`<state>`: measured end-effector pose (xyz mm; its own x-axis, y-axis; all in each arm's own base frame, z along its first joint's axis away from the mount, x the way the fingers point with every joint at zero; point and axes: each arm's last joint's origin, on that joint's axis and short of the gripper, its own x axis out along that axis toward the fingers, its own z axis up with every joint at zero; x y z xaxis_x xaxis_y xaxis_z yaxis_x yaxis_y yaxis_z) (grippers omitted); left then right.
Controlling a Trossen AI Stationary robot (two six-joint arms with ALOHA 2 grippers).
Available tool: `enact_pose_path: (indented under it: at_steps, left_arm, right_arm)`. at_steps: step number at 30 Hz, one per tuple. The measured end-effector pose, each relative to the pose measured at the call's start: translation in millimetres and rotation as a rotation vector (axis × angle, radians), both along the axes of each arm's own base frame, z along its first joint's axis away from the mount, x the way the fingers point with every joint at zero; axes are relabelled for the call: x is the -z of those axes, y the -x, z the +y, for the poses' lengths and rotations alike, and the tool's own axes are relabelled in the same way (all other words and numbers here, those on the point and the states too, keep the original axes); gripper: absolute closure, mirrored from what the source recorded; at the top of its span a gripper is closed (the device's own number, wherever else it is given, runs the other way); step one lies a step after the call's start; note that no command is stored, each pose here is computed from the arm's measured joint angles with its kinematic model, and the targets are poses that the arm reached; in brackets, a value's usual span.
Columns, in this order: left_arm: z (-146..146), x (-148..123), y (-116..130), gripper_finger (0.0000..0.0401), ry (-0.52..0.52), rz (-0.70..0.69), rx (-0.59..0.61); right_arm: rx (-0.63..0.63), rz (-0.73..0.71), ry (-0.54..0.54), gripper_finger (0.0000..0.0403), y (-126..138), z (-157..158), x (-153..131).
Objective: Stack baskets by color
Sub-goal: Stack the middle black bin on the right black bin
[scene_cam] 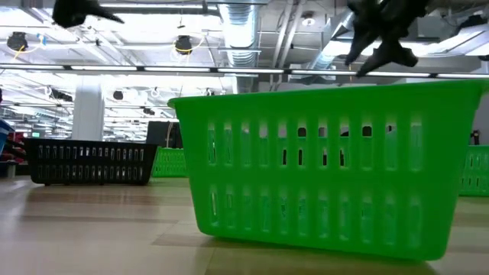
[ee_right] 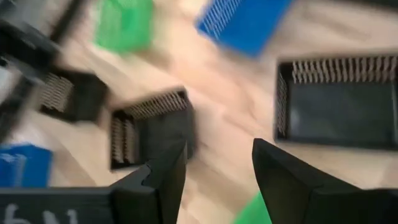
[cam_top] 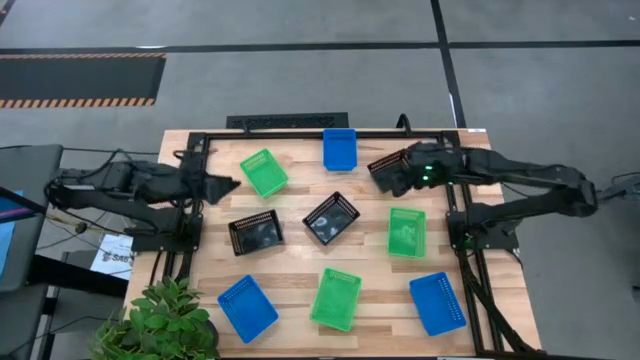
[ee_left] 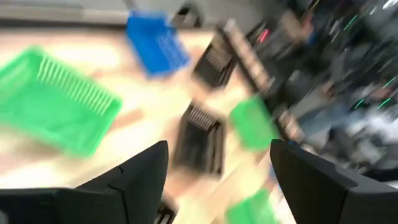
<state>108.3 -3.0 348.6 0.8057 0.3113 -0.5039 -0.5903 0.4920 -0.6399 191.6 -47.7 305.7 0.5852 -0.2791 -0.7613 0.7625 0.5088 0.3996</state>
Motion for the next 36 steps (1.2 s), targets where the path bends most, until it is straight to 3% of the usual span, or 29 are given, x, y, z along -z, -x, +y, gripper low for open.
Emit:
enact_pose_path:
  at_steps: [5, 9, 15, 23, 30, 36]
  left_arm:
    - [1.6, 18.5, -5.2, 0.0131, 0.111, 0.158, -0.023]
    - [4.5, 26.6, -10.6, 0.0131, 0.114, 0.241, -0.007]
    - [12.9, 30.6, -18.5, 0.0131, 0.132, 0.298, 0.051]
    - [25.9, 35.5, -27.2, 0.0131, 0.108, 0.358, 0.096]
    - [33.4, 31.5, -44.0, 0.0131, 0.079, 0.267, 0.187]
    - [39.9, 36.4, -55.5, 0.0131, 0.041, 0.295, 0.230]
  right_arm:
    - [-0.016, 0.144, -0.082, 0.0212, -27.2, -8.1, 24.8]
    - [-0.101, 0.216, -0.128, 0.0217, -48.0, -12.6, 47.1]
    - [-0.255, 0.185, -0.171, 0.0218, -78.9, -13.9, 71.3]
    - [-0.301, 0.162, -0.139, 0.0222, -103.6, -16.3, 94.1]
    - [-0.318, 0.140, -0.097, 0.0227, -114.0, -24.4, 90.5]
    - [-0.349, 0.114, -0.034, 0.0227, -118.3, -37.5, 71.0]
